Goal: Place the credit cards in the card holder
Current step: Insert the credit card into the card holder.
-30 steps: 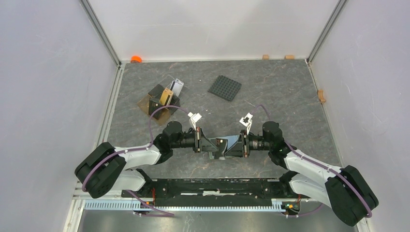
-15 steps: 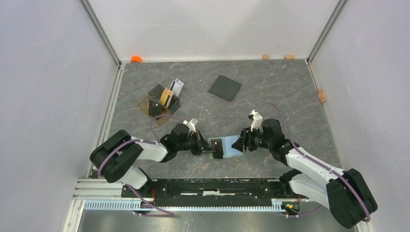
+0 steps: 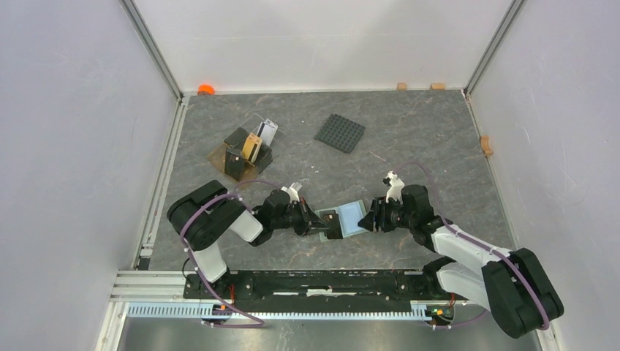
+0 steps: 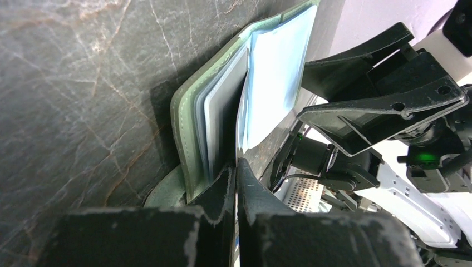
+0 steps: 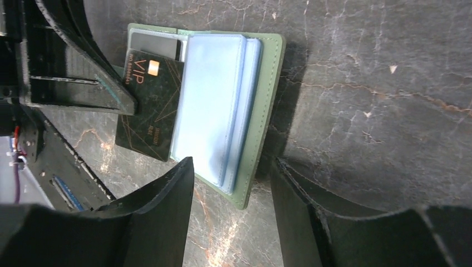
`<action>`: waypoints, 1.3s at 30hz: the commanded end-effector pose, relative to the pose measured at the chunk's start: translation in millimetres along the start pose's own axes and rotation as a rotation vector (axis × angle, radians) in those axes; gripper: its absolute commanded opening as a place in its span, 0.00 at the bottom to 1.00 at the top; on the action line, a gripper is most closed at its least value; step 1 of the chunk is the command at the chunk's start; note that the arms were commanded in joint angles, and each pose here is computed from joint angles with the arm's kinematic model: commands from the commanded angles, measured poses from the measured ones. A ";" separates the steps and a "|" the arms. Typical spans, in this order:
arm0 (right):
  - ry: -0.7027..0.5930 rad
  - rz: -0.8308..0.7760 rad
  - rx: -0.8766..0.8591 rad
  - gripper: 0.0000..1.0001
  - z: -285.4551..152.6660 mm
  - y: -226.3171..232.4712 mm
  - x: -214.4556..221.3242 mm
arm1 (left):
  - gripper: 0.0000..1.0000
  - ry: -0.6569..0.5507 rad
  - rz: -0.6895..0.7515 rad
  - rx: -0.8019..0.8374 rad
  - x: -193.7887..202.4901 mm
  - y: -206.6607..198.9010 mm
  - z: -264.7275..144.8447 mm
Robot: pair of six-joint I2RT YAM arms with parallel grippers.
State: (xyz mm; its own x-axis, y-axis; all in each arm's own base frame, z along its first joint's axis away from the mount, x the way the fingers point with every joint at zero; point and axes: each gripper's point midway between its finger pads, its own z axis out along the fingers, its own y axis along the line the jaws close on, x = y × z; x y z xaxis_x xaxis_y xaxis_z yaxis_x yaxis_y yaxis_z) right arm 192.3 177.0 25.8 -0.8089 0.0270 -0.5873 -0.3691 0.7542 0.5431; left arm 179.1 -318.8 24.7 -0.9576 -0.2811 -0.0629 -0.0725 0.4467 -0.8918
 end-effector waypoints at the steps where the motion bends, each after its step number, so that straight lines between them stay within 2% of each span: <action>1: -0.005 0.036 -0.092 0.57 3.7 10.1 7.6 | 0.02 -0.007 -0.019 0.049 -0.7 -7.0 3.3; 4: -0.007 0.059 -0.117 0.49 5.4 13.5 9.1 | 0.02 -0.005 -0.020 0.045 0.2 -4.5 3.6; 11: 0.019 0.089 -0.061 0.14 7.6 2.1 17.4 | 0.02 -0.020 -0.021 0.068 -2.3 -8.3 3.6; 16: 0.047 0.108 -0.043 0.03 9.0 -2.5 25.8 | 0.02 -0.017 -0.026 0.098 -2.7 -13.4 5.2; 19: 0.055 0.114 -0.037 0.00 9.3 -3.9 28.1 | 0.02 -0.010 -0.030 0.107 -2.4 -13.9 7.1; 29: 0.052 0.105 -0.018 0.00 8.6 -6.7 26.5 | 0.02 0.004 -0.029 0.126 -3.7 -16.5 13.8; 39: 0.046 0.099 -0.023 0.00 7.9 -5.4 24.9 | 0.02 -0.036 0.074 0.230 -5.6 -35.3 2.8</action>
State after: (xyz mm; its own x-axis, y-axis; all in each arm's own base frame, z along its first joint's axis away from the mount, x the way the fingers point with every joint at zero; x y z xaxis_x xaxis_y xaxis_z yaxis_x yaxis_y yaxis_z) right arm 186.0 183.2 13.1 -0.8467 0.0933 -0.5238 -0.3101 0.7134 0.6284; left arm 184.8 -328.3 34.4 -0.9544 -0.2939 -0.0530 -0.0485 0.3278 -0.9435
